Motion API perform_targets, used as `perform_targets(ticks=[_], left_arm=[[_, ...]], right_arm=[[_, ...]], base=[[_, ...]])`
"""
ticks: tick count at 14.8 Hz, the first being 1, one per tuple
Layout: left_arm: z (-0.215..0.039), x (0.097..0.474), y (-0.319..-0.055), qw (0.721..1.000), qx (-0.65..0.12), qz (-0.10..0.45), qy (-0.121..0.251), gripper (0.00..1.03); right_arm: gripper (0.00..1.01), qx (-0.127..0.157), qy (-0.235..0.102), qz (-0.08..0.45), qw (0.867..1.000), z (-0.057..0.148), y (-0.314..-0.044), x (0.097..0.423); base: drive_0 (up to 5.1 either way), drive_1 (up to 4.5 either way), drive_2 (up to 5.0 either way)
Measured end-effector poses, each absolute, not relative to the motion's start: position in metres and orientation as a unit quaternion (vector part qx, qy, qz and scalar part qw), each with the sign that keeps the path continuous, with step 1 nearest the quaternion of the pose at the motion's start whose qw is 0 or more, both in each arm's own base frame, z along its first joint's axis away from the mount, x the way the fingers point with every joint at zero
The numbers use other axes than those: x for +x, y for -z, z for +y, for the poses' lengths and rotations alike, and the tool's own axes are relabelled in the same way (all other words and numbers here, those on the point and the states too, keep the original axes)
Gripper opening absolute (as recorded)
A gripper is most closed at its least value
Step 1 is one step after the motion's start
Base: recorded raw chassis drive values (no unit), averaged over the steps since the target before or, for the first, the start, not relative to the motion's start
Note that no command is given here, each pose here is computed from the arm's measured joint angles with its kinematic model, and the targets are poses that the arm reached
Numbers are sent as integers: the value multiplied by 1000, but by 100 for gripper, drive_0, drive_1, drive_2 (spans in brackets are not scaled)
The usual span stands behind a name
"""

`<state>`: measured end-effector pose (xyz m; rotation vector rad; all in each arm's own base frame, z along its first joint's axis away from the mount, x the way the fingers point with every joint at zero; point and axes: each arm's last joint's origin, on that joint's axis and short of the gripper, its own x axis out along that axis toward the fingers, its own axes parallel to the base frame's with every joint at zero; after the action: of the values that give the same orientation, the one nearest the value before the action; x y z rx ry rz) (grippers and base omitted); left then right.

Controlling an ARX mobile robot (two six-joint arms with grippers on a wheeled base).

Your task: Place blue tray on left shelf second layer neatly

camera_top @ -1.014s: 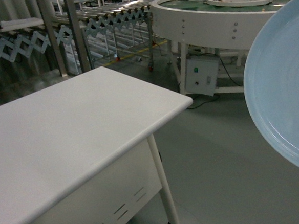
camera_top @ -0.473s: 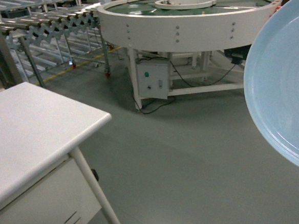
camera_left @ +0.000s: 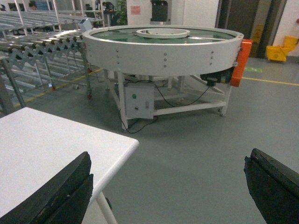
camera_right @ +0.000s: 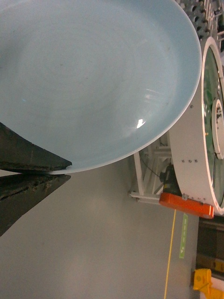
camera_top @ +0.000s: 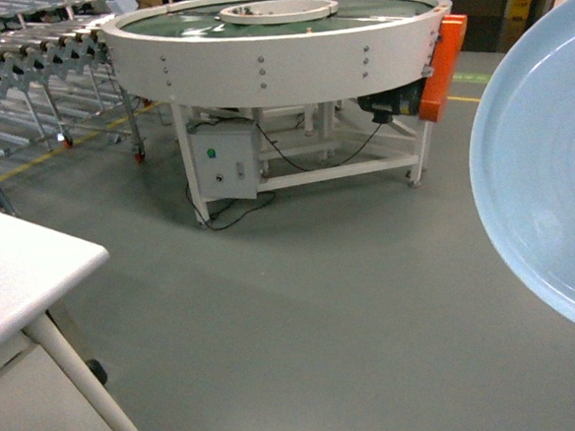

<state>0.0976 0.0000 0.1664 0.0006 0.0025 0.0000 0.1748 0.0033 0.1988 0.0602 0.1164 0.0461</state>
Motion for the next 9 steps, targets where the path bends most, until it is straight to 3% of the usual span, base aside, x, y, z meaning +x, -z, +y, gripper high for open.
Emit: perform_targets(ticks=[9], left_arm=[[0, 98, -167, 1000, 0, 0, 0, 98]], right_arm=[[2, 30, -25, 58, 998, 3, -199, 175]], base=[[178, -65, -583]])
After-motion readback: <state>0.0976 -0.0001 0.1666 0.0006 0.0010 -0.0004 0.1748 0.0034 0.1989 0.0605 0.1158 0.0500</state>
